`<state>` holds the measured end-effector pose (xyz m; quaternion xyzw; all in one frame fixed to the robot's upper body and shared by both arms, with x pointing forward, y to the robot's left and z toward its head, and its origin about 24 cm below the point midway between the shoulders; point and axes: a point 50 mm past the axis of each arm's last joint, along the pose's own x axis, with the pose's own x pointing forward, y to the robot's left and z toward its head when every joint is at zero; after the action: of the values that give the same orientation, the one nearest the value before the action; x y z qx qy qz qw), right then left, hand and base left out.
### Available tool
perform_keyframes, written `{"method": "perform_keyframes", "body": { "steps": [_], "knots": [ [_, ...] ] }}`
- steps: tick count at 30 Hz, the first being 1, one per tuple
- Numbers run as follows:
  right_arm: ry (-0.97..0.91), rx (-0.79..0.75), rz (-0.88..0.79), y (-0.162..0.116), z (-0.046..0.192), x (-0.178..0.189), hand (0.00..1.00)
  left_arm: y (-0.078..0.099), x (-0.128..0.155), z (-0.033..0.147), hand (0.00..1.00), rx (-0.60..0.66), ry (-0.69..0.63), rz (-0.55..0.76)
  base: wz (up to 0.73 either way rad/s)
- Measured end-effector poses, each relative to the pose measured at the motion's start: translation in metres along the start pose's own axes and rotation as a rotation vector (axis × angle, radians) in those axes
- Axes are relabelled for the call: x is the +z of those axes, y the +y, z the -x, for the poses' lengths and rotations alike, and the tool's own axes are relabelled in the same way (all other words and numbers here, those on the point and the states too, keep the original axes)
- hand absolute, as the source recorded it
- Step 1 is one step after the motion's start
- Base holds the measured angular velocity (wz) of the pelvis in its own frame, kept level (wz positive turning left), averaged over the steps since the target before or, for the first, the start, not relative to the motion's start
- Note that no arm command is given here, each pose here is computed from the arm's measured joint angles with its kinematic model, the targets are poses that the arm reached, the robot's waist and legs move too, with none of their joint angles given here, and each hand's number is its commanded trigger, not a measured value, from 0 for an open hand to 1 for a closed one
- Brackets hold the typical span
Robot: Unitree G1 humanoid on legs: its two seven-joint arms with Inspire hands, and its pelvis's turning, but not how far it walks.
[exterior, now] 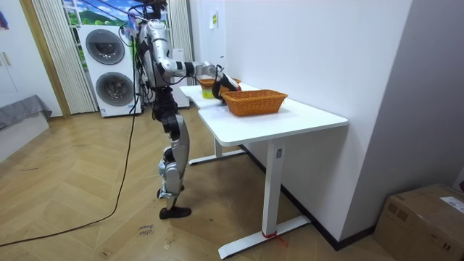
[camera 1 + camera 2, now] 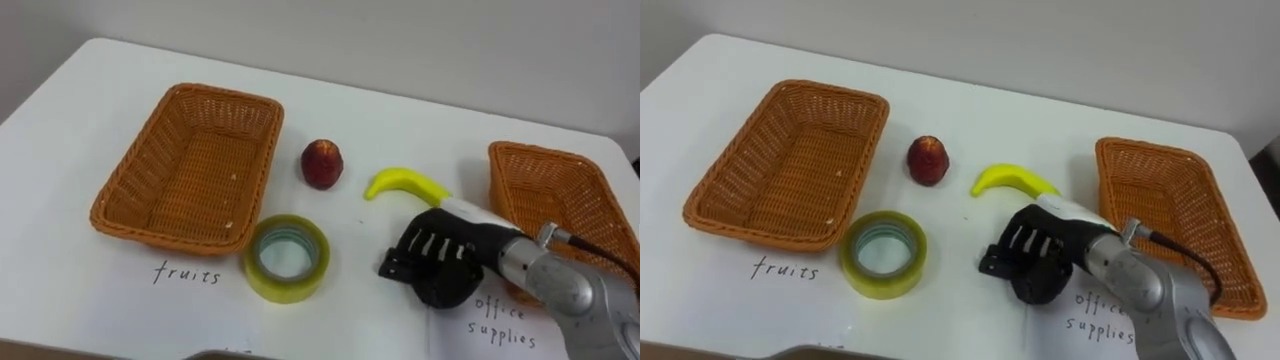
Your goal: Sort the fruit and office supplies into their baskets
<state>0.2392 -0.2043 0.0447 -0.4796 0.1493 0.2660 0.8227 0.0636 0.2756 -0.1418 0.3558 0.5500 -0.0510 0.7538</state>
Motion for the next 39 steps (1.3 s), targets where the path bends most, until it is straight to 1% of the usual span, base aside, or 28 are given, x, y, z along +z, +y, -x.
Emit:
{"method": "perform_keyframes", "body": {
  "steps": [1, 4, 6, 9, 15, 19, 24, 27, 30, 39],
  "knots": [
    [-0.012, -0.019, 0.0, -0.004, 0.002, 0.001, 1.0, 0.0, 0.0, 0.0, 0.0, 0.0, 0.001, 0.002, 0.0],
    [-0.085, -0.154, 0.006, -0.026, 0.015, 0.011, 1.0, -0.004, -0.006, 0.002, 0.0, 0.003, 0.009, 0.063, 0.0],
    [-0.125, -0.284, -0.012, -0.044, 0.027, 0.014, 1.0, -0.008, -0.014, 0.005, 0.0, 0.007, 0.032, 0.084, -0.03],
    [-0.132, -0.404, -0.037, -0.057, 0.036, 0.01, 1.0, -0.01, -0.018, 0.006, 0.0, 0.012, 0.048, 0.099, -0.06],
    [-0.116, -0.571, -0.038, -0.07, 0.046, 0.006, 1.0, -0.018, -0.028, 0.01, 0.0, 0.016, 0.074, 0.11, 0.0],
    [-0.111, -0.635, -0.048, -0.076, 0.052, 0.003, 1.0, -0.018, -0.029, 0.011, 0.0, 0.02, 0.082, 0.121, 0.0],
    [-0.123, -0.721, -0.095, -0.083, 0.059, -0.001, 1.0, -0.024, -0.036, 0.014, 0.0, 0.009, 0.102, 0.13, -0.06],
    [-0.118, -0.787, -0.125, -0.088, 0.065, -0.007, 1.0, -0.029, -0.042, 0.017, 0.0, 0.0, 0.127, 0.164, -0.09],
    [-0.121, -0.842, -0.153, -0.09, 0.07, -0.01, 1.0, -0.029, -0.043, 0.017, 0.0, -0.006, 0.128, 0.165, -0.03],
    [-0.101, -0.903, -0.181, -0.09, 0.07, -0.016, 1.0, -0.031, -0.043, 0.017, 0.0, -0.033, 0.128, 0.168, -0.02]
  ]
}}
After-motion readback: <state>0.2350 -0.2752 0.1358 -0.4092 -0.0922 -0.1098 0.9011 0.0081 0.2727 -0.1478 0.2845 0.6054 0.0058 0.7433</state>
